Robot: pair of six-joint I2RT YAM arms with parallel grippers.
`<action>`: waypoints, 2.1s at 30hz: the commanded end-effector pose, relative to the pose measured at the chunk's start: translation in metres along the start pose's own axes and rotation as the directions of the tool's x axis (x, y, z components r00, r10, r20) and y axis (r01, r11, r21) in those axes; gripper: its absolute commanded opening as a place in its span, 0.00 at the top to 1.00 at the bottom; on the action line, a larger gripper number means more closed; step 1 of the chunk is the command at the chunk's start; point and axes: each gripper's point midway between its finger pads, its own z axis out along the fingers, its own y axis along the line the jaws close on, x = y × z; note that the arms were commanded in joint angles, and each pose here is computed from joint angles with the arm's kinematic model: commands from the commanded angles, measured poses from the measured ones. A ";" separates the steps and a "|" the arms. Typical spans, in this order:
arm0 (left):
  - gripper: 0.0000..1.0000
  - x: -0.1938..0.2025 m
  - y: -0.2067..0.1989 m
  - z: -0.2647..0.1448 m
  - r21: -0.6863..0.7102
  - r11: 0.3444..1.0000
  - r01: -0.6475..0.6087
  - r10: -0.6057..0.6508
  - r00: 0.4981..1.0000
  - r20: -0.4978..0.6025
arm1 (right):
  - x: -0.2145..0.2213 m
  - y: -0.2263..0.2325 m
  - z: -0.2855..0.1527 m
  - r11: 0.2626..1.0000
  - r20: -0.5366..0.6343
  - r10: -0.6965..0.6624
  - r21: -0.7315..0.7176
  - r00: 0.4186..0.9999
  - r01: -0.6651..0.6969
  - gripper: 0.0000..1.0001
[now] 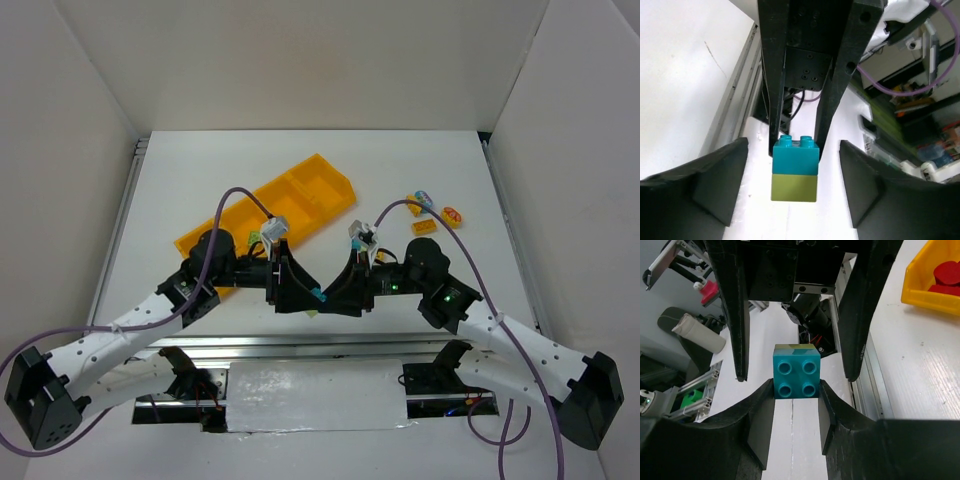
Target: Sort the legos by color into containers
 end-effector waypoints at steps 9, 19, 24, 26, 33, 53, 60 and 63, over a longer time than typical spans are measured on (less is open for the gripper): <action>0.00 -0.029 -0.002 -0.012 -0.119 0.990 -0.074 0.090 0.987 0.134 | -0.016 -0.004 0.001 0.999 0.074 -0.040 0.032 0.996 0.038 1.00; 0.01 -0.020 0.004 -0.022 -0.164 0.981 -0.103 0.127 0.981 0.145 | -0.036 0.003 -0.006 0.998 0.155 0.004 0.057 0.988 -0.013 1.00; 0.03 -0.018 0.005 -0.019 -0.141 0.985 -0.099 0.119 0.983 0.141 | -0.042 0.012 -0.008 0.999 0.174 -0.007 0.035 0.985 0.001 1.00; 0.06 -0.017 0.004 -0.018 -0.131 0.986 -0.102 0.120 0.984 0.135 | -0.043 0.015 -0.009 1.000 0.172 -0.008 0.027 0.985 0.004 1.00; 0.45 -0.019 -0.008 -0.017 -0.079 0.989 -0.122 0.132 0.982 0.138 | -0.044 0.011 -0.010 0.998 0.183 -0.003 0.056 0.983 -0.007 1.00; 1.00 -0.013 -0.012 -0.013 -0.026 0.992 -0.123 0.125 0.987 0.098 | -0.044 0.013 -0.008 1.000 0.179 -0.014 0.028 0.984 0.009 0.49; 1.00 -0.011 -0.009 -0.012 -0.032 0.992 -0.121 0.123 0.988 0.090 | -0.046 0.014 -0.008 0.999 0.180 -0.026 0.031 0.983 0.021 0.81; 1.00 -0.015 -0.008 -0.014 -0.056 0.991 -0.125 0.130 0.986 0.104 | -0.044 0.013 -0.007 0.999 0.169 -0.026 0.033 0.985 0.020 1.00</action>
